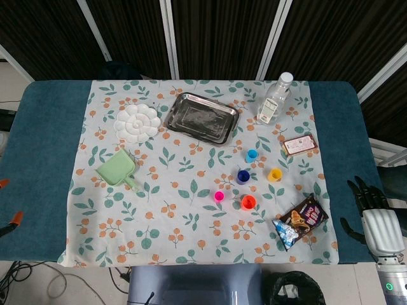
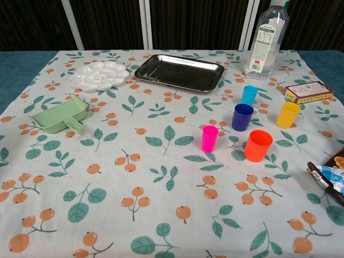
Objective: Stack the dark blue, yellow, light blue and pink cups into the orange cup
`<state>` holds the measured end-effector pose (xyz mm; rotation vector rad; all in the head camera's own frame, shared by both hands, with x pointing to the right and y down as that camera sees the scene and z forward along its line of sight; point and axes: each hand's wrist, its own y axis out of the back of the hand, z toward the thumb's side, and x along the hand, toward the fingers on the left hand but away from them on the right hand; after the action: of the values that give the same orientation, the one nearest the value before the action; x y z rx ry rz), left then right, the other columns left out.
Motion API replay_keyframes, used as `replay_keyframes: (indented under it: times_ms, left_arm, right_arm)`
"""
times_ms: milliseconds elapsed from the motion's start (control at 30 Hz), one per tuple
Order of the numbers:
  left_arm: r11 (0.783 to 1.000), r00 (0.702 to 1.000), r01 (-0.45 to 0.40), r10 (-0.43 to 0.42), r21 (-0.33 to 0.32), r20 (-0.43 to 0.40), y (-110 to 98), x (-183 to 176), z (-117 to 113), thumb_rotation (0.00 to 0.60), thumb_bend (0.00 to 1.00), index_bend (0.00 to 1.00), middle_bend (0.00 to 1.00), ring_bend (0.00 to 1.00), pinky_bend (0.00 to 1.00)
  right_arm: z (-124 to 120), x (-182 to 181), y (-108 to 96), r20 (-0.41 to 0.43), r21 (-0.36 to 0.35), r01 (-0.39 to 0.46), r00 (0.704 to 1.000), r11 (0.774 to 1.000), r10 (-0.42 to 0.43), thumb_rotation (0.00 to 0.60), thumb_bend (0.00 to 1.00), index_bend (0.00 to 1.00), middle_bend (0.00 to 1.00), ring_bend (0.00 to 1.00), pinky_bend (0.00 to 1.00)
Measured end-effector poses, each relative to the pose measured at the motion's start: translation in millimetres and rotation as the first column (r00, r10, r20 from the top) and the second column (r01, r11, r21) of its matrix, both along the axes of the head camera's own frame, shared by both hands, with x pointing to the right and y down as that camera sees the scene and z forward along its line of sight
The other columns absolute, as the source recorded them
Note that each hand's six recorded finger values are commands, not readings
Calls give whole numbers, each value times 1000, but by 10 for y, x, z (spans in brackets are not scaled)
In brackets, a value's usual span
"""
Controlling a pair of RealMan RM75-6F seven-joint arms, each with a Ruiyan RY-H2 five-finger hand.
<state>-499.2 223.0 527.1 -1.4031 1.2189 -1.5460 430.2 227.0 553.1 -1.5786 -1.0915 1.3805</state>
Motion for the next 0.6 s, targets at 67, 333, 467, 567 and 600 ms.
replay_keyframes:
  times_ms: [67,333,467,567,600]
  left_arm:
    - [1000,1000,1,-1,0,1,1,-3,-1,600,215,216,115,0,0]
    - [1000,1000,-5,5,-2,3,6,9,0,600,216,216,115,0,0]
    - [1000,1000,-6,6,-4,5,8,9,5,600,215,216,116,0,0]
    - [1000,1000,-4,4,-7,6,10,5,11,600,215,216,115,0,0]
    - [1000,1000,-4,4,-6,6,9,4,11,600,215,216,115,0,0]
  right_arm:
    - [-17,1,-7,6,9,-2,1000,1000,2,600,388,66,8,146,126]
    - [-23,-4,2,30,6,-17,999,1000,17,600,388,66,8,146,126]
    - [-13,-22,15,78,-19,-32,996,999,33,600,388,66,8,146,126]
    - [-19,-21,16,98,-42,-35,994,999,39,600,388,66,8,146,126]
    - [-20,-22,16,99,-46,-34,994,998,38,600,388,66,8,146,126]
